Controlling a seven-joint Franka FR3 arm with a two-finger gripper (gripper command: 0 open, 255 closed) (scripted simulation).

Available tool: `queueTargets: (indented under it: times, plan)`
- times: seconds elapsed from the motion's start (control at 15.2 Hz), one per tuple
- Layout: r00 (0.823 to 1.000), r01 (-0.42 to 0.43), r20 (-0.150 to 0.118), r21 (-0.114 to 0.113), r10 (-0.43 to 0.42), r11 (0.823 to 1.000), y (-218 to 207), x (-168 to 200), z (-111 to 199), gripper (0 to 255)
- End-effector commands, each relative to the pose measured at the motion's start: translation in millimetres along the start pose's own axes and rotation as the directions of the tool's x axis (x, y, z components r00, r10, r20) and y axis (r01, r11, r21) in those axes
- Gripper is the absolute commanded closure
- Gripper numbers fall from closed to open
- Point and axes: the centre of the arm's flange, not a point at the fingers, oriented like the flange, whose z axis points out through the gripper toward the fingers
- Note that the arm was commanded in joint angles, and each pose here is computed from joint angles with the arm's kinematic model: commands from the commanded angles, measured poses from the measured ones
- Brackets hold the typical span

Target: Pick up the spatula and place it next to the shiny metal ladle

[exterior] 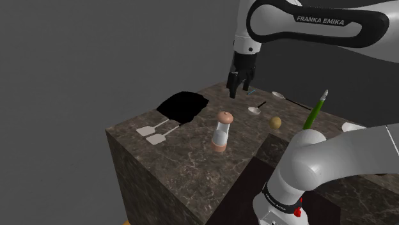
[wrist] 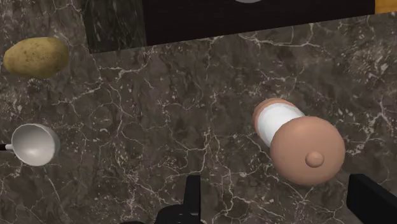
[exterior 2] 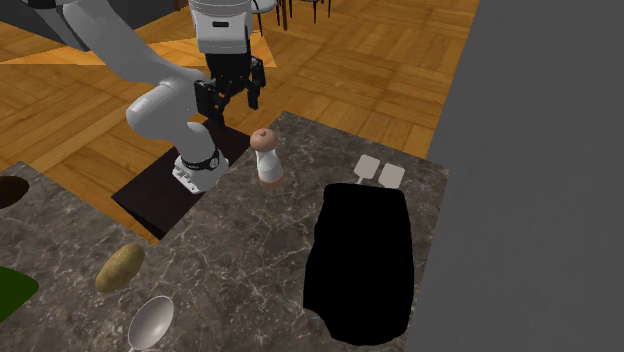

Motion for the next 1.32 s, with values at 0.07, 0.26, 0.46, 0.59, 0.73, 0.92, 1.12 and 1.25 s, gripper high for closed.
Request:
queueTargets:
  times: [0.07, 0.26, 0.46, 0.59, 0.73, 0.92, 1.12, 1.25]
  plan:
    - [0.999, -0.044, -0.001, 0.004, 0.044, 0.999, -10.7, 3.1, 6.1, 0]
    - [0.985, -0.175, -0.004, 0.014, 0.175, 0.985, -42.0, 15.1, 24.0, 0]
    - [0.953, -0.302, -0.006, 0.026, 0.302, 0.953, -71.7, 31.1, 41.6, 0]
    - [0.923, -0.384, -0.006, 0.033, 0.385, 0.923, -90.3, 44.0, 53.1, 0]
    - [0.886, -0.464, -0.005, 0.041, 0.464, 0.885, -107.8, 58.5, 64.5, 0]
    - [0.817, -0.576, -0.003, 0.052, 0.576, 0.816, -131.6, 83.0, 81.2, 0]
    - [0.734, -0.677, 0.000, 0.062, 0.679, 0.733, -152.1, 110.6, 97.6, 0]
    - [0.672, -0.739, 0.003, 0.069, 0.740, 0.670, -163.8, 130.3, 108.3, 0]
